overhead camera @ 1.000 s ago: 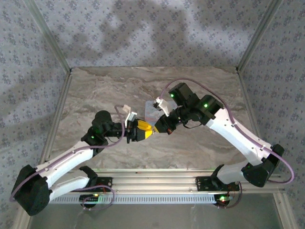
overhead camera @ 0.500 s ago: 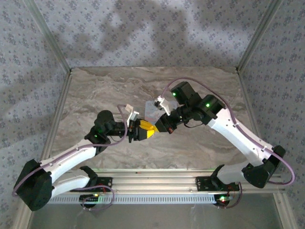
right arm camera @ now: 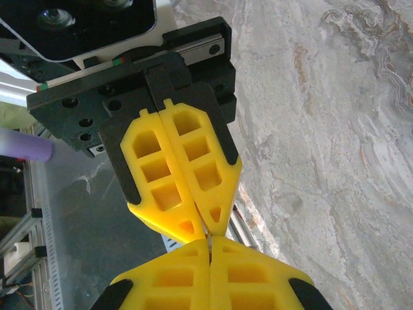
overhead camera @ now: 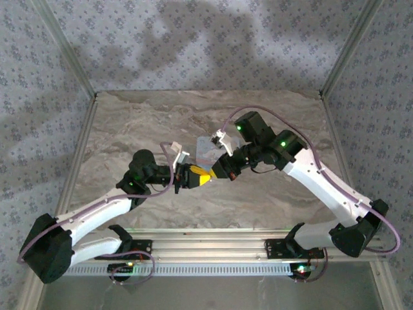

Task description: Unlock a padlock with a key

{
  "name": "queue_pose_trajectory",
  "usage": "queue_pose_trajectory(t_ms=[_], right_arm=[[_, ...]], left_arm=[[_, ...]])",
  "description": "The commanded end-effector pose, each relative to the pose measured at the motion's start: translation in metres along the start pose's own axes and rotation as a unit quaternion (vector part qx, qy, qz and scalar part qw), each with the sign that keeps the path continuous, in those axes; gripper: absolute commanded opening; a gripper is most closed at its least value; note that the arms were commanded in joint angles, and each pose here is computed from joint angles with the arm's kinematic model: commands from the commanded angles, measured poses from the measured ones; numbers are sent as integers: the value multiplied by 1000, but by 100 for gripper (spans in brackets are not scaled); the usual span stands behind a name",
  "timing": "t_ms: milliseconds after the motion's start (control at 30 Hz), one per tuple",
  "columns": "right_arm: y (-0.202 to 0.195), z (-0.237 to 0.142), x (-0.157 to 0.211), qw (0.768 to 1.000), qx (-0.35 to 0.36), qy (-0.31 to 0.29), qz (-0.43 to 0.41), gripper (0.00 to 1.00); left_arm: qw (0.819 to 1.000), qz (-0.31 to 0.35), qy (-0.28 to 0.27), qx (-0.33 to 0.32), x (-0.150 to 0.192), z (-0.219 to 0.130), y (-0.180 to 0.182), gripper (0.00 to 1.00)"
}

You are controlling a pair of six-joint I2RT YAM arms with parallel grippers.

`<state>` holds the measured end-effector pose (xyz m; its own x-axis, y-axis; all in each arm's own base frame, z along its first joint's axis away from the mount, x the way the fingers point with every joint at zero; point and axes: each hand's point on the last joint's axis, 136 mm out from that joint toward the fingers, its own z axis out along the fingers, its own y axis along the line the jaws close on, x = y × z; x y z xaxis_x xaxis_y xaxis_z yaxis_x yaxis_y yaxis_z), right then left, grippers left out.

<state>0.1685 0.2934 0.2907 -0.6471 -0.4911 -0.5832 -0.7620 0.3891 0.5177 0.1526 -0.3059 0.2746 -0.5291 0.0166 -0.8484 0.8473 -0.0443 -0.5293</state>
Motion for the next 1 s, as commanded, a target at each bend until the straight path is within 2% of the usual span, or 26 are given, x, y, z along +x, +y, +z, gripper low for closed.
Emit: queue_pose_trajectory(t_ms=[0, 67, 100, 233, 400, 500, 633, 833, 967], right_arm=[[5, -4, -12, 999, -10, -40, 8, 25], [-4, -6, -17, 998, 13, -62, 25, 42], [-11, -7, -19, 996, 32, -76, 42, 46], [-45, -13, -22, 977, 114, -136, 115, 50], [-90, -12, 4, 935, 229, -188, 195, 56], [-118, -7, 28, 908, 294, -191, 229, 57], [-145, 15, 52, 883, 345, -189, 258, 57], [-173, 60, 54, 866, 422, -150, 222, 57], [-193, 91, 41, 864, 430, -146, 218, 57]], left_arm=[[1000, 0, -17, -12, 0, -3, 2, 0], [999, -24, -17, -39, 9, -6, 14, 0], [997, -36, -20, -58, 14, -8, 21, 0], [989, -80, -28, -125, 33, -22, 42, 0], [970, -113, -15, -216, 57, -48, 64, 0], [962, -129, -5, -241, 66, -60, 76, 0], [956, -133, 8, -261, 78, -70, 89, 0], [946, -124, -5, -299, 95, -82, 108, 0], [937, -137, -6, -323, 96, -88, 114, 0]])
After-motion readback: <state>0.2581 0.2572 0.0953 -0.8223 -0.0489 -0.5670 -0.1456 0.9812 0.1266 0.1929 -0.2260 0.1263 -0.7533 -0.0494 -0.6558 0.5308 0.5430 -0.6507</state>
